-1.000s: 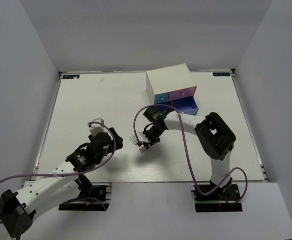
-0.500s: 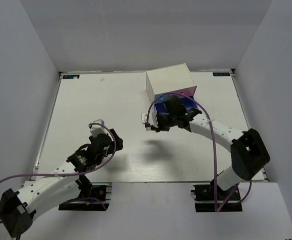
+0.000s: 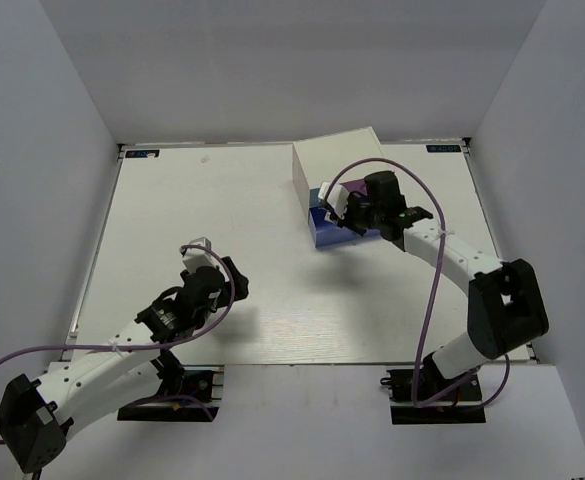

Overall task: Sort the stationery into containers
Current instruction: Place the stationery in the drawer, then close the drawer at the center of the board.

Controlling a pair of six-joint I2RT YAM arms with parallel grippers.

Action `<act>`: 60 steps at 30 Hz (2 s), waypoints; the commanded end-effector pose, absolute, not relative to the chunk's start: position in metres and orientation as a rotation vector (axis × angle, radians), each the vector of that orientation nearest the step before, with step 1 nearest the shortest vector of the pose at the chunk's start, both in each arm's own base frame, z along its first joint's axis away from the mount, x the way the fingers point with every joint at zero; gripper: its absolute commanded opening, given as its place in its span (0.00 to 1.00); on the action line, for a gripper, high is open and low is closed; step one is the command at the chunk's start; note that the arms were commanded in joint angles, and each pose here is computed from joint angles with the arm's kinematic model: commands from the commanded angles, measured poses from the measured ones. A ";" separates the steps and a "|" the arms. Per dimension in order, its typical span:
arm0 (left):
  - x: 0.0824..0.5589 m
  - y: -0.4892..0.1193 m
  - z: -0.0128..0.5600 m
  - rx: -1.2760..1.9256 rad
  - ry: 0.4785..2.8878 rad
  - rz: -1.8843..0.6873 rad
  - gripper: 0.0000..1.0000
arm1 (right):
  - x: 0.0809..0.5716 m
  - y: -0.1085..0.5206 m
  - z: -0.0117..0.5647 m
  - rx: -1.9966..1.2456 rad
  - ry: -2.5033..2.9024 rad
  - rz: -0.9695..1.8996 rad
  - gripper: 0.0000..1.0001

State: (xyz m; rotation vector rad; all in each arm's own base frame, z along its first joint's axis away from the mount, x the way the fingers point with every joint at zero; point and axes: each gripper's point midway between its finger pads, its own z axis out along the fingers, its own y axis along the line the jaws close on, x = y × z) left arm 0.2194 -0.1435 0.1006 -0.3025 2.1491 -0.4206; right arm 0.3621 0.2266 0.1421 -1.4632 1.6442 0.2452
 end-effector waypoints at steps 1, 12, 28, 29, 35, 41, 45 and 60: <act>0.222 -0.148 0.106 -0.294 2.128 -0.450 0.84 | 0.388 0.228 0.155 -1.411 1.628 0.213 0.02; 0.222 -0.147 0.104 -0.282 2.136 -0.437 0.84 | 0.404 0.226 0.168 -1.401 1.590 0.242 0.48; 0.227 -0.153 0.100 -0.255 2.151 -0.427 0.84 | 0.328 0.214 0.123 -1.919 1.404 0.618 0.00; 0.228 -0.154 0.101 -0.257 2.143 -0.434 0.84 | 0.327 0.212 0.118 -1.932 1.411 0.614 0.00; 0.228 -0.154 0.099 -0.245 2.151 -0.421 0.84 | 0.342 0.206 0.097 -1.948 1.496 0.553 0.00; 0.229 -0.155 0.098 -0.245 2.151 -0.421 0.84 | 0.381 0.209 0.093 -1.773 1.614 0.403 0.00; 0.229 -0.155 0.098 -0.245 2.151 -0.421 0.84 | 0.412 0.206 0.091 -1.655 1.652 0.236 0.00; 0.230 -0.156 0.100 -0.245 2.151 -0.421 0.84 | 0.462 0.211 0.086 -1.547 1.627 0.022 0.01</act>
